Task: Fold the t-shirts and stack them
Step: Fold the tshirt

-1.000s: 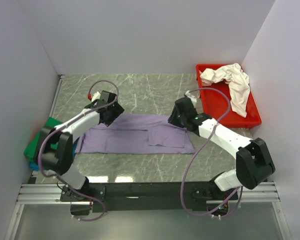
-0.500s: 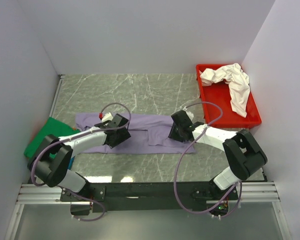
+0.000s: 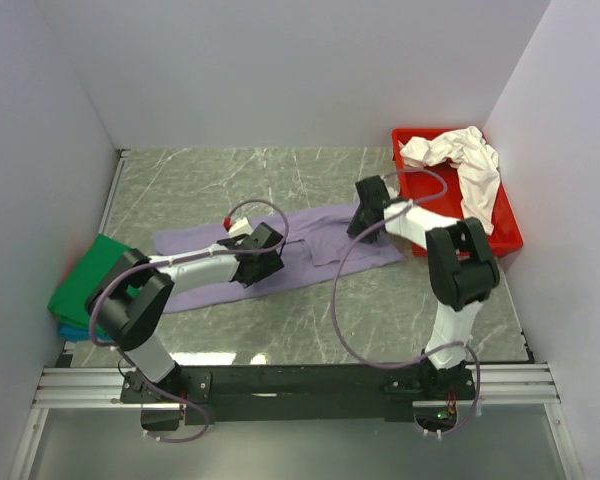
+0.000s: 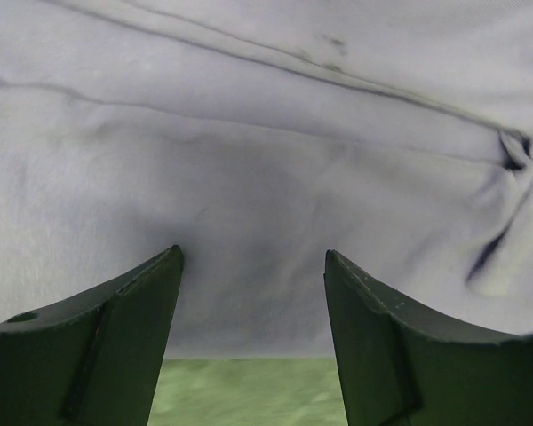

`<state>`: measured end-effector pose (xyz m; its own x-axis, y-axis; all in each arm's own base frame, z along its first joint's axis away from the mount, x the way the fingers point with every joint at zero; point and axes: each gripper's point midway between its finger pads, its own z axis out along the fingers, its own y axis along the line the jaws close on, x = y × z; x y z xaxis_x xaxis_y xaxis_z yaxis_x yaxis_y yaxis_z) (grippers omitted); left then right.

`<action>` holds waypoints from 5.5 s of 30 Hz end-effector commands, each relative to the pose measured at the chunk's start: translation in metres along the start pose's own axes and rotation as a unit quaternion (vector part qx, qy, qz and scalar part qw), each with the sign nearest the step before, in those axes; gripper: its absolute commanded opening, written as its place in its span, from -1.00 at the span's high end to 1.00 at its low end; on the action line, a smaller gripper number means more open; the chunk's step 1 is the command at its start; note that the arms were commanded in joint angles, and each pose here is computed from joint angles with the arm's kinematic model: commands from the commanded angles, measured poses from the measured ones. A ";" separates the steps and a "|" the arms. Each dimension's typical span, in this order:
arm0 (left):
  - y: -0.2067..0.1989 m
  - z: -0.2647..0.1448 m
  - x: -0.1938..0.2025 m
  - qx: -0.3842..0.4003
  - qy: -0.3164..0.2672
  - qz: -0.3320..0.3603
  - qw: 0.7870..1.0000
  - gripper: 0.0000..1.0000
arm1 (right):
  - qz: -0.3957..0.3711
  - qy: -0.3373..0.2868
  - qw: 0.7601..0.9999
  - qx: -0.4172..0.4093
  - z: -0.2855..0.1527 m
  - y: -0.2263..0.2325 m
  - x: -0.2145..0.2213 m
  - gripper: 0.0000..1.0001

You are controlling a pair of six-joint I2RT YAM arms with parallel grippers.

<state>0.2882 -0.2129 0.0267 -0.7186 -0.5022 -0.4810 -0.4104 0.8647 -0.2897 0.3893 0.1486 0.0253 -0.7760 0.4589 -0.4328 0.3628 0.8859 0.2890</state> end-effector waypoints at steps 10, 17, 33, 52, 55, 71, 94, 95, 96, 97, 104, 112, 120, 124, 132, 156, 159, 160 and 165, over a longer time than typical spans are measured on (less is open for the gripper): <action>-0.106 0.025 0.045 0.057 0.090 -0.008 0.994 -0.40 | -0.079 0.016 0.997 0.010 0.045 0.063 -0.091 0.25; -0.078 0.003 0.013 0.028 0.026 0.021 0.999 -0.42 | -0.089 -0.023 0.996 0.006 0.009 0.069 -0.116 0.24; 0.035 -0.010 0.019 -0.040 0.021 0.045 0.998 -0.44 | -0.062 -0.040 0.997 0.013 -0.029 0.013 -0.079 0.25; -0.017 -0.059 -0.047 0.046 -0.034 0.057 0.997 -0.46 | -0.031 0.049 0.997 0.045 0.013 -0.027 -0.011 0.30; -0.049 -0.052 -0.080 0.069 -0.051 0.053 0.995 -0.46 | -0.029 0.052 0.997 0.049 0.021 -0.020 -0.022 0.29; -0.185 0.052 -0.192 0.184 -0.100 0.243 0.947 -0.44 | -0.037 0.037 0.998 -0.042 0.044 0.049 -0.101 0.23; -0.226 0.148 -0.100 0.298 0.034 0.326 0.897 0.09 | -0.002 -0.020 0.999 -0.037 -0.038 0.002 -0.076 0.16; -0.228 0.149 -0.096 0.299 0.036 0.328 0.895 0.17 | -0.002 -0.019 0.999 -0.035 -0.038 0.000 -0.075 0.16; -0.229 0.152 -0.092 0.298 0.038 0.330 0.895 0.25 | -0.002 -0.019 0.999 -0.032 -0.037 -0.001 -0.075 0.16; -0.232 0.152 -0.090 0.297 0.034 0.330 0.895 0.28 | -0.002 -0.019 0.999 -0.030 -0.037 -0.002 -0.075 0.16; -0.232 0.168 -0.150 0.224 -0.059 0.251 0.940 0.99 | -0.004 -0.010 0.999 -0.032 -0.027 -0.001 -0.072 0.16; -0.171 0.186 -0.263 0.163 -0.120 0.051 0.978 0.99 | -0.012 -0.007 0.999 -0.038 -0.024 0.007 -0.079 0.15; -0.115 0.202 -0.317 0.160 -0.111 -0.078 0.978 0.41 | -0.030 0.003 0.998 -0.060 -0.023 0.027 -0.069 0.14; -0.140 0.183 -0.317 0.219 -0.100 -0.040 0.970 -0.27 | -0.044 0.014 0.997 -0.070 -0.020 0.042 -0.056 0.13; -0.116 0.075 -0.352 0.171 -0.178 -0.035 0.968 -0.64 | -0.076 0.027 0.992 -0.095 -0.028 0.067 -0.024 0.12; 0.110 -0.138 -0.171 -0.007 -0.207 -0.192 0.959 -0.73 | -0.302 0.027 0.920 -0.248 -0.109 0.249 0.264 0.14; 0.109 -0.149 -0.176 0.005 -0.217 -0.191 0.957 -0.74 | -0.317 0.038 0.915 -0.245 -0.096 0.249 0.284 0.14; 0.107 -0.153 -0.178 0.012 -0.220 -0.192 0.956 -0.74 | -0.322 0.040 0.914 -0.242 -0.093 0.248 0.289 0.14; 0.097 -0.156 -0.182 0.027 -0.215 -0.181 0.959 -0.74 | -0.356 0.041 0.914 -0.188 -0.070 0.224 0.306 0.14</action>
<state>0.2863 -0.0336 0.1973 -0.2336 -0.7483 -0.6209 -0.5841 0.6185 -0.5256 0.1974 0.4895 0.0304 -0.8070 -0.2061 -0.5534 -0.4380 0.8375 0.3268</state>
